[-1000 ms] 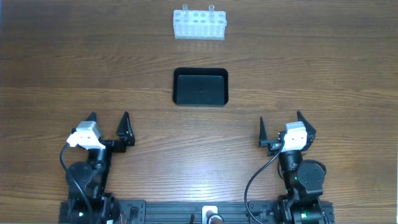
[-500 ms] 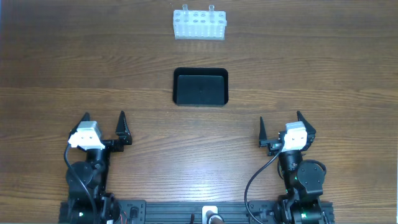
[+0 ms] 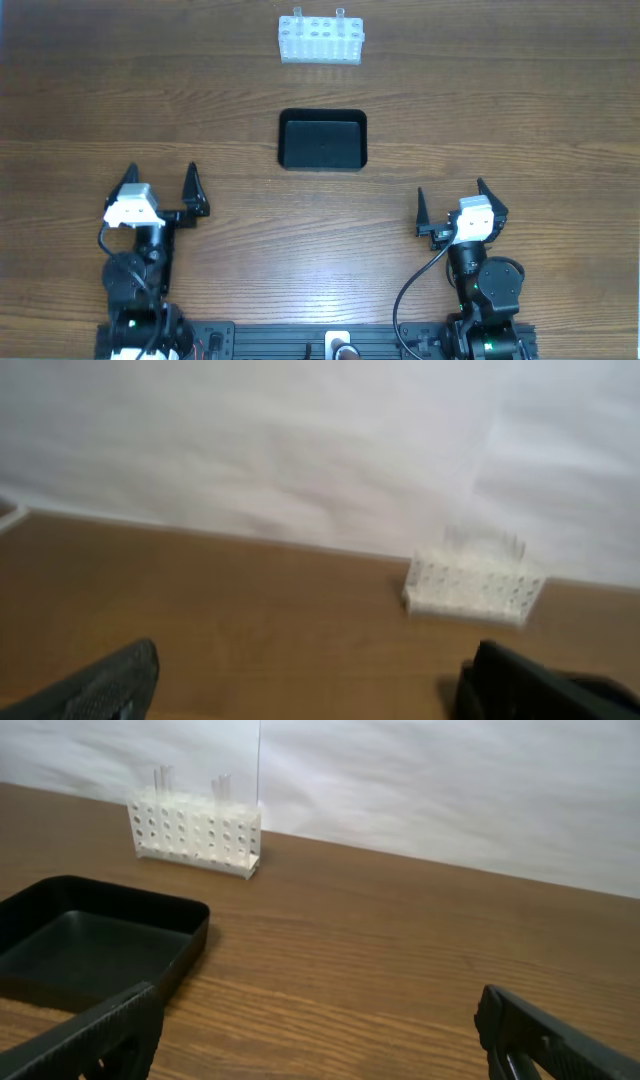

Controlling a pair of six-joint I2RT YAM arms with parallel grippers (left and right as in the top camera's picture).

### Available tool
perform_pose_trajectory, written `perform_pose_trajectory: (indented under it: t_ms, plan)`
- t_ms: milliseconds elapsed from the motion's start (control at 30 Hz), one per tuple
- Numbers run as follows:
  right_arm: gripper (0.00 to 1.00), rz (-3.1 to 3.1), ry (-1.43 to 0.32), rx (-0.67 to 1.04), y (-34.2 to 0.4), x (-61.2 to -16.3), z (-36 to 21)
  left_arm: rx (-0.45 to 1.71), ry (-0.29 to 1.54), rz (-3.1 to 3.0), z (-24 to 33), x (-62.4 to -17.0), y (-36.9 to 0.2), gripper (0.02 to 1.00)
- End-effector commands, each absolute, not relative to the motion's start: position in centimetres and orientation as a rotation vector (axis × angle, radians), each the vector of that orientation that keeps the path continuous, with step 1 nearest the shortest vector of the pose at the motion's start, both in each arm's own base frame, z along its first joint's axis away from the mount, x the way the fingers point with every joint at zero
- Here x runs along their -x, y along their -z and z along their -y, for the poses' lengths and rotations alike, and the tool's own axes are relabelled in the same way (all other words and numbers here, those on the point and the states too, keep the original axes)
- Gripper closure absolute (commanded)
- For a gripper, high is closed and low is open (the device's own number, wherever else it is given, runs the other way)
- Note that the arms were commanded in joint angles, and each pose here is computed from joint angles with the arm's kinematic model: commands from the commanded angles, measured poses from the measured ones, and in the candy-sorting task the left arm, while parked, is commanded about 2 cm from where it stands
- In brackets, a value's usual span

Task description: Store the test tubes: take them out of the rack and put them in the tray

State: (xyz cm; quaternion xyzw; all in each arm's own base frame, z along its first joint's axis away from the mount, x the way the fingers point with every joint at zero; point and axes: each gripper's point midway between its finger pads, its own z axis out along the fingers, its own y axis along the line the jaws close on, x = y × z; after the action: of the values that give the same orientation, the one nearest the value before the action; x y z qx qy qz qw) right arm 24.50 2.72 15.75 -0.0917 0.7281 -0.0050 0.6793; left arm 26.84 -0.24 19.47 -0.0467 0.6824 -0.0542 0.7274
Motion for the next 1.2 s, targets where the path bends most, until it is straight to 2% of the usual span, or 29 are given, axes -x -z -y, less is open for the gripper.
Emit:
perform_pose_trajectory:
  t_ms: [33, 267, 567, 900, 1200]
  plan:
    - [0.009, -1.639, 0.007, 0.218, -15.5, -24.5, -2.9, 0.052, 0.147, -1.501, 1.6, -28.3, -19.3, 0.018]
    - [0.007, -1.639, 0.007, 0.218, -15.5, -24.5, -2.9, -0.035, 0.236, -1.458, 4.9, -31.5, -21.1, 0.018]
    - [0.007, -1.639, 0.007, 0.219, -15.5, -24.5, -2.9, -0.196, 0.247, -1.502, 11.1, -40.2, -22.9, 0.018]
    - [0.009, -1.639, 0.007, 0.219, -15.5, -24.5, -2.9, -0.247, 0.31, -1.491, 18.2, -51.4, -22.2, 0.02]
    - [0.009, -1.639, 0.007, 0.218, -15.5, -24.5, -2.9, -0.265, 0.361, -1.458, 22.6, -55.9, -21.0, 0.018]
